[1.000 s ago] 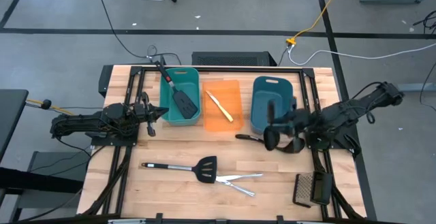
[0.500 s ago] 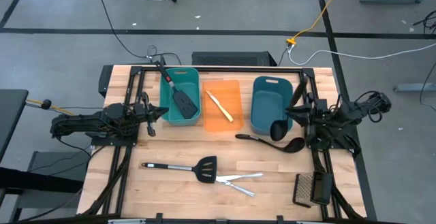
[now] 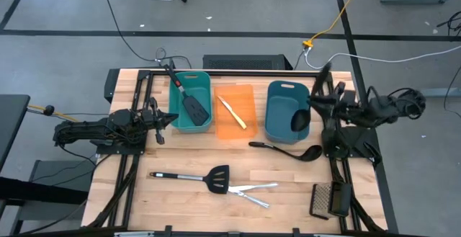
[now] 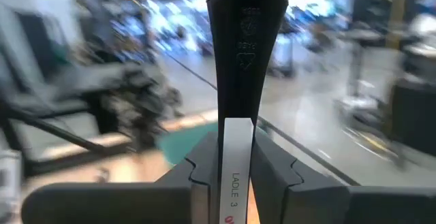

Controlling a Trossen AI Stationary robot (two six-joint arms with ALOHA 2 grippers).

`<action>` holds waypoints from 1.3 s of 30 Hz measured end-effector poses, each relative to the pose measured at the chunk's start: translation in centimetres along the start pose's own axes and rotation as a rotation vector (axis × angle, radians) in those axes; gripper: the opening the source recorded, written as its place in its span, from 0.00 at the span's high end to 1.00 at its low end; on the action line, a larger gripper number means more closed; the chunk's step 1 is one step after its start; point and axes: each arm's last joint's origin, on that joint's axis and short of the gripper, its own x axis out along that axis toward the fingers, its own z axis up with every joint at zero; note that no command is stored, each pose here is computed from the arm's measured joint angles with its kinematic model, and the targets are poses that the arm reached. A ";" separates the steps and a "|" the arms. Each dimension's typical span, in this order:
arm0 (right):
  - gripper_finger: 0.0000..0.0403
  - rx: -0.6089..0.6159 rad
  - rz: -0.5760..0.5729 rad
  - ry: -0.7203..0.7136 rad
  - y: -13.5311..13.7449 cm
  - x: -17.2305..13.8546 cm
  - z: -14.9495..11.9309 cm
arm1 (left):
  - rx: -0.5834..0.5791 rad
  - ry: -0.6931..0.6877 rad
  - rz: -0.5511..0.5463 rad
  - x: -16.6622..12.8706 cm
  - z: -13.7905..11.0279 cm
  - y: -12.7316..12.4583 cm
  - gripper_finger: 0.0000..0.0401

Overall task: Pick & Place Kitchen Items
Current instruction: Put the bottom black serving spoon into the dark blue bin

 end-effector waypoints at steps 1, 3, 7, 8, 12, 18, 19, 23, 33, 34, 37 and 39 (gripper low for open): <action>0.85 -0.009 -0.045 0.038 0.1 0.3 0.7 | -0.003 0.000 0.000 0.0 0.0 0.0 0.96; 0.85 -0.012 -0.123 0.101 0.1 0.9 2.0 | -0.004 0.000 0.000 0.0 0.0 0.0 0.96; 0.85 -0.008 -0.245 0.232 -0.5 2.1 2.9 | -0.005 0.000 0.000 0.0 0.0 0.0 0.96; 0.85 -0.005 -0.268 0.250 -0.7 2.5 2.8 | -0.005 0.000 0.000 0.0 0.0 0.0 0.96; 0.85 -0.019 -0.315 0.338 -1.3 4.6 1.3 | -0.006 0.000 0.000 0.0 0.0 0.0 0.96; 0.85 0.046 -0.264 0.365 -2.9 7.8 -2.4 | -0.005 0.004 0.000 0.0 0.0 0.0 0.96; 0.85 0.059 -0.258 0.377 -3.2 8.3 -3.3 | -0.002 0.007 -0.001 0.0 -0.1 0.0 0.96; 0.85 0.098 -0.297 0.490 -4.9 9.7 -6.6 | 0.003 0.018 0.003 0.0 -0.2 0.0 0.96; 0.85 0.162 -0.374 0.656 -7.0 12.7 -9.8 | 0.023 0.033 0.021 0.0 -0.3 0.0 0.96; 0.85 0.161 -0.381 0.675 -7.1 13.0 -10.2 | 0.023 0.035 0.024 0.0 -0.3 0.0 0.96; 0.85 0.157 -0.397 0.710 -7.5 13.6 -10.9 | 0.024 0.040 0.025 0.0 -0.4 0.0 0.96; 0.85 0.160 -0.413 0.735 -7.8 13.9 -11.4 | 0.024 0.040 0.026 0.0 -0.4 0.0 0.96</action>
